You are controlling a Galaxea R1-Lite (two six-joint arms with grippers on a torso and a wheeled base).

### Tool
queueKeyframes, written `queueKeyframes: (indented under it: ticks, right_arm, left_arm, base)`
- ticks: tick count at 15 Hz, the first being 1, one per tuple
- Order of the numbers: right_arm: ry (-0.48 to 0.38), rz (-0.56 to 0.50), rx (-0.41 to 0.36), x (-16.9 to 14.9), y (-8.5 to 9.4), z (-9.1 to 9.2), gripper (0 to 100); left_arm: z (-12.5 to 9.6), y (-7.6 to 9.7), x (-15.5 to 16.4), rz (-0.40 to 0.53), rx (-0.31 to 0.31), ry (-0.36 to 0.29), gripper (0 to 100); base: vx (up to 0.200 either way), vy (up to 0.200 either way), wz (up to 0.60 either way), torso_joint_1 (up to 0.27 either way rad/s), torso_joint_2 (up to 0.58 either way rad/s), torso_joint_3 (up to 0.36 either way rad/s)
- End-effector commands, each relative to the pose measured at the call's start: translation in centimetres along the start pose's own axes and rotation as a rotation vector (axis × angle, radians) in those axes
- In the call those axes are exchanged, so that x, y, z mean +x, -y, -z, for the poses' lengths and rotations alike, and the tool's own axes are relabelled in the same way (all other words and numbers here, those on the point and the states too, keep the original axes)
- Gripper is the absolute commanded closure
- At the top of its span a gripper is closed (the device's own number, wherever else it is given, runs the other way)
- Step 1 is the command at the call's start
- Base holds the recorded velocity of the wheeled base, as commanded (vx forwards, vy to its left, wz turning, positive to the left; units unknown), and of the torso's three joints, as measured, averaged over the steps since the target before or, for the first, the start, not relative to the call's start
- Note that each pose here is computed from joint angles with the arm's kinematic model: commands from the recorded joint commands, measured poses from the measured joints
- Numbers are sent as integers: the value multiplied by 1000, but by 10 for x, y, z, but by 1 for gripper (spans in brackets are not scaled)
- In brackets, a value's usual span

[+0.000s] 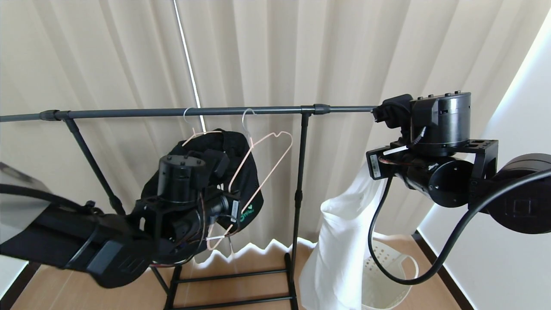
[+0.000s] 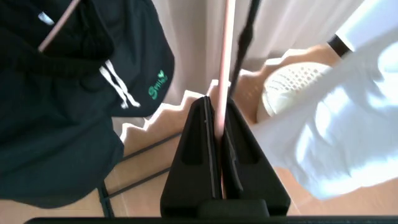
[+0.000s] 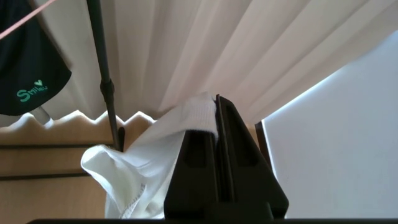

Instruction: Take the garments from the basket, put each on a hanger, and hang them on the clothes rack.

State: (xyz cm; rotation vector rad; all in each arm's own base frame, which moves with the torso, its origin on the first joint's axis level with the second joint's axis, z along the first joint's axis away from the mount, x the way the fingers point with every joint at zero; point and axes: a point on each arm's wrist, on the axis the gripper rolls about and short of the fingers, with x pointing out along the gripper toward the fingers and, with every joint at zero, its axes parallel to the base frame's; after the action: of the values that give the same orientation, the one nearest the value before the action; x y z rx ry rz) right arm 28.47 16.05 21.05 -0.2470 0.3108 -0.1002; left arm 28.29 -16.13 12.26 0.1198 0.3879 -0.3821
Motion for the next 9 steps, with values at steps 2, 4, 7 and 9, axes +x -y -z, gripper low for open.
queueKeyframes:
  ticks: [2,4,7,9]
  right_arm:
    - [-5,14,2,4,2,1,100]
    - [-8,30,7,6,6,0,100]
    - [-10,57,17,12,13,-1,100]
    - [-16,70,15,19,13,-1,100]
  left_arm:
    - [12,-5,-46,132,15,81,100]
    - [30,-9,-54,206,112,108,100]
    - [52,-10,-59,307,247,130,100]
    - [58,-8,-56,315,264,128,100]
  base:
    - [0,0,0,0,0,0]
    - [0,0,0,0,0,0]
    - [0,0,0,0,0,0]
    - [0,0,0,0,0,0]
